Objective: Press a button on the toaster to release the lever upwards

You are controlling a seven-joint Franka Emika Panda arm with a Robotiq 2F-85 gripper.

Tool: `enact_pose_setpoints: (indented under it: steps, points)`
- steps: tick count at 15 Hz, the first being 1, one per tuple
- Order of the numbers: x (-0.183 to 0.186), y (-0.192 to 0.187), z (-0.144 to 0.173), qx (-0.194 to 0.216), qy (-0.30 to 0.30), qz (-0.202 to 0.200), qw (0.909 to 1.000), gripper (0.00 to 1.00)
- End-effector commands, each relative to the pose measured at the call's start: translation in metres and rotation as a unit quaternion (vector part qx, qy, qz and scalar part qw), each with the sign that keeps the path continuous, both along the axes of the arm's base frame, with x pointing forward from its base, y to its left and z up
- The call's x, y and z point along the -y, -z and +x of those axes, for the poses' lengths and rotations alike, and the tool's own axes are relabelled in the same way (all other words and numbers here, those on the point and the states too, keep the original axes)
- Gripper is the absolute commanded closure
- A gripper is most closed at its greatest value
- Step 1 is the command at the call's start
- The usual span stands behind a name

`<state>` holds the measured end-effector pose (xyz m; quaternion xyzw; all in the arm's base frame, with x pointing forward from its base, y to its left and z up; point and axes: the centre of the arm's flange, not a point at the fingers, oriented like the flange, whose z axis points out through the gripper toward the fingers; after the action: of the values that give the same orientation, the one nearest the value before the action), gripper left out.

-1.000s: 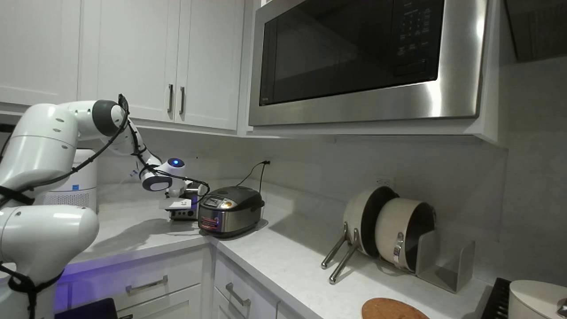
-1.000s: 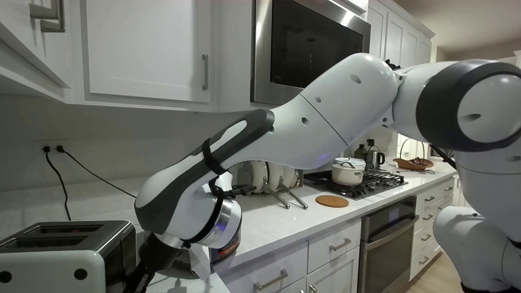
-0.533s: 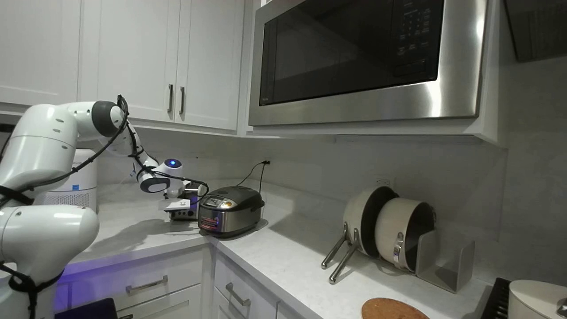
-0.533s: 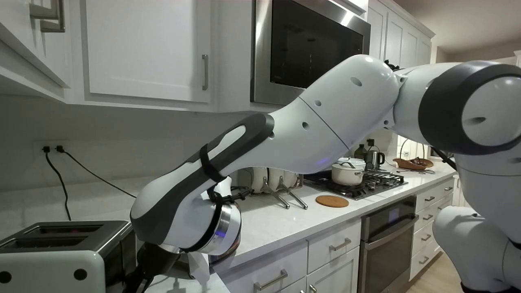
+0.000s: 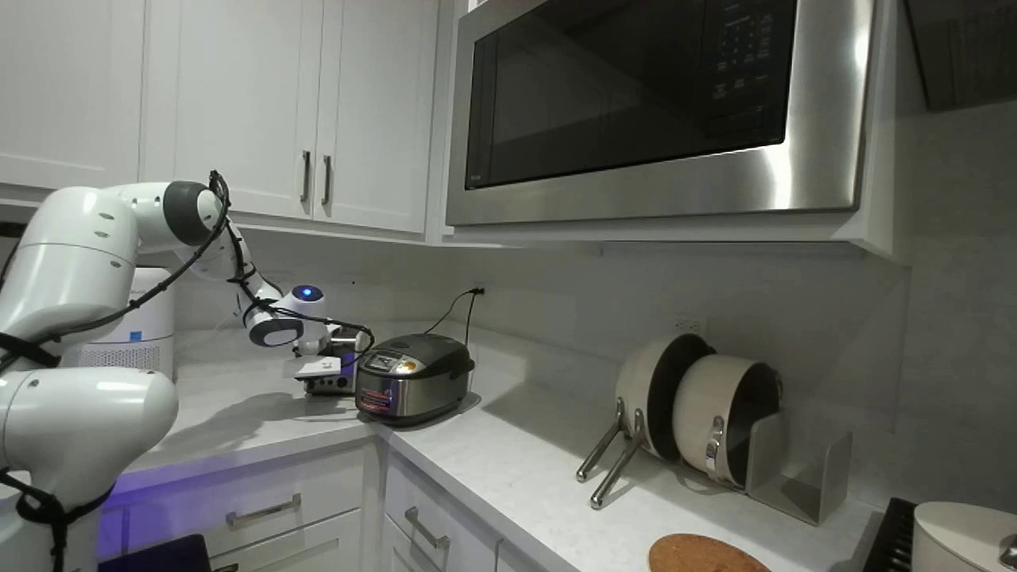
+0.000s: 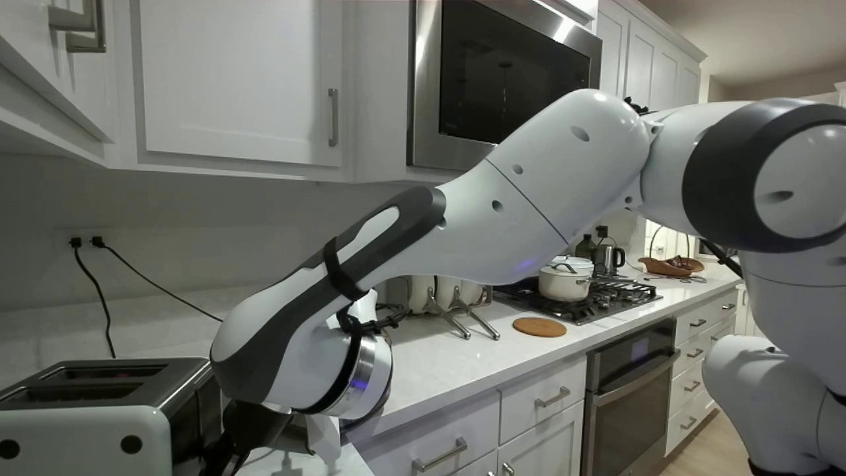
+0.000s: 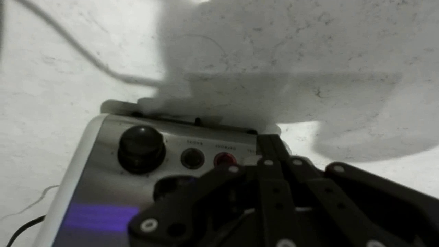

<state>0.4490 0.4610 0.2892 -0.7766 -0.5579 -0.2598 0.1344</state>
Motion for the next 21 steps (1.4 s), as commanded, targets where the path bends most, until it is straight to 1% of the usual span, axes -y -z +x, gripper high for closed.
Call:
enact_pose_setpoints:
  steps: [1, 10, 17, 21]
  points:
    - [-0.001, 0.003, 0.013, 0.029, 0.018, -0.01, 0.9994, 1.0]
    - [0.004, -0.004, 0.006, 0.037, 0.018, -0.01, 0.9991, 1.0]
    - [0.007, -0.012, -0.002, 0.065, 0.028, -0.012, 0.9974, 1.0]
    - [0.011, -0.015, 0.004, 0.046, 0.023, -0.007, 0.9987, 1.0]
